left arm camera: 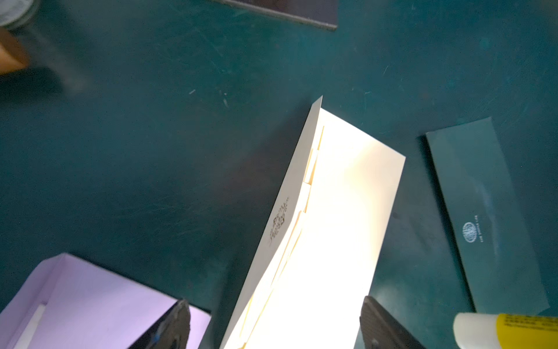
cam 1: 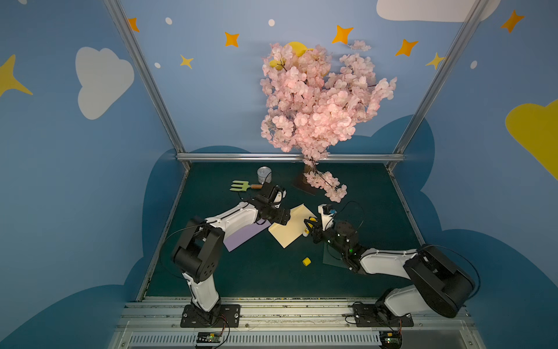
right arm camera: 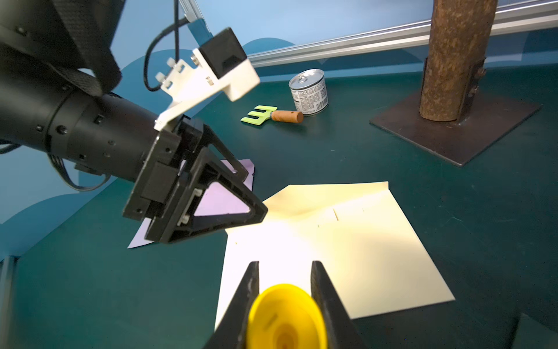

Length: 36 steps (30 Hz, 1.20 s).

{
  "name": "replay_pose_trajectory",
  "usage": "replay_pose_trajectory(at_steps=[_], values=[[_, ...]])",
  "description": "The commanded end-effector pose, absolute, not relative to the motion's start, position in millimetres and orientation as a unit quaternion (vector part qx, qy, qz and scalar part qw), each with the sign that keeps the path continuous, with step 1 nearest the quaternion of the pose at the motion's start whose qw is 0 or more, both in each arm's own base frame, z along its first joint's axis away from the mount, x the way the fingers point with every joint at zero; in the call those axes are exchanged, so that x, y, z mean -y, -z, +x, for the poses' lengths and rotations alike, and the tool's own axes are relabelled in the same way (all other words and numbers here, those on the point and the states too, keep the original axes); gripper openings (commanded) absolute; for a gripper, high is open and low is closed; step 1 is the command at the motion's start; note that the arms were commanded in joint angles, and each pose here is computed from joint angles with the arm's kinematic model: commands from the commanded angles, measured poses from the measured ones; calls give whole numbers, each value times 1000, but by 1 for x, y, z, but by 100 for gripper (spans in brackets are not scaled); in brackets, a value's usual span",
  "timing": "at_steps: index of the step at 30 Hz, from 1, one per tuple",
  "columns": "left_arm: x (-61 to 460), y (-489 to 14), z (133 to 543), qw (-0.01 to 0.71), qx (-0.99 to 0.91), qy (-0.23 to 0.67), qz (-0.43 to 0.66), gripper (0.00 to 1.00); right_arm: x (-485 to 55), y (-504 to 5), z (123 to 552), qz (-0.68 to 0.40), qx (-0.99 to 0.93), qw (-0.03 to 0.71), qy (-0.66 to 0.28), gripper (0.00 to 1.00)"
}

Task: Seal the envelope with a glue stick
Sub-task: Move the envelope to the center of the board.

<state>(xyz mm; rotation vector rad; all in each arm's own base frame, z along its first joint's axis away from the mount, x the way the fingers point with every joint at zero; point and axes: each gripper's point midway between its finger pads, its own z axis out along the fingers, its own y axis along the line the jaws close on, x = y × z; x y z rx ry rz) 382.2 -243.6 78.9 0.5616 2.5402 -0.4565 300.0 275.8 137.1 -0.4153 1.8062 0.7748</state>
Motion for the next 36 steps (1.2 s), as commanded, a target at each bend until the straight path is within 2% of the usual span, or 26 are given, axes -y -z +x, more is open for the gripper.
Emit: replay_pose_trajectory(at_steps=[1,7,13,14,18,21,28,36], values=[[249,-73,397,249,-919,174,253,88,-288,-188,314,-162,-690,610,-354,0],[247,-54,414,237,-922,162,261,85,-292,-187,320,-147,-690,602,-373,0],[252,-45,412,206,-923,176,273,66,-288,-176,334,-133,-723,583,-347,0],[254,-47,409,205,-922,184,273,60,-288,-173,336,-133,-729,580,-338,0],[261,-54,403,198,-918,211,271,22,-283,-165,348,-112,-749,577,-307,0],[262,-55,399,191,-919,215,270,3,-283,-166,351,-102,-751,579,-301,0],[271,-68,373,184,-915,240,267,2,-292,-147,350,-97,-779,551,-283,0],[267,-68,343,180,-920,223,266,3,-313,-123,346,-128,-773,570,-248,0]])
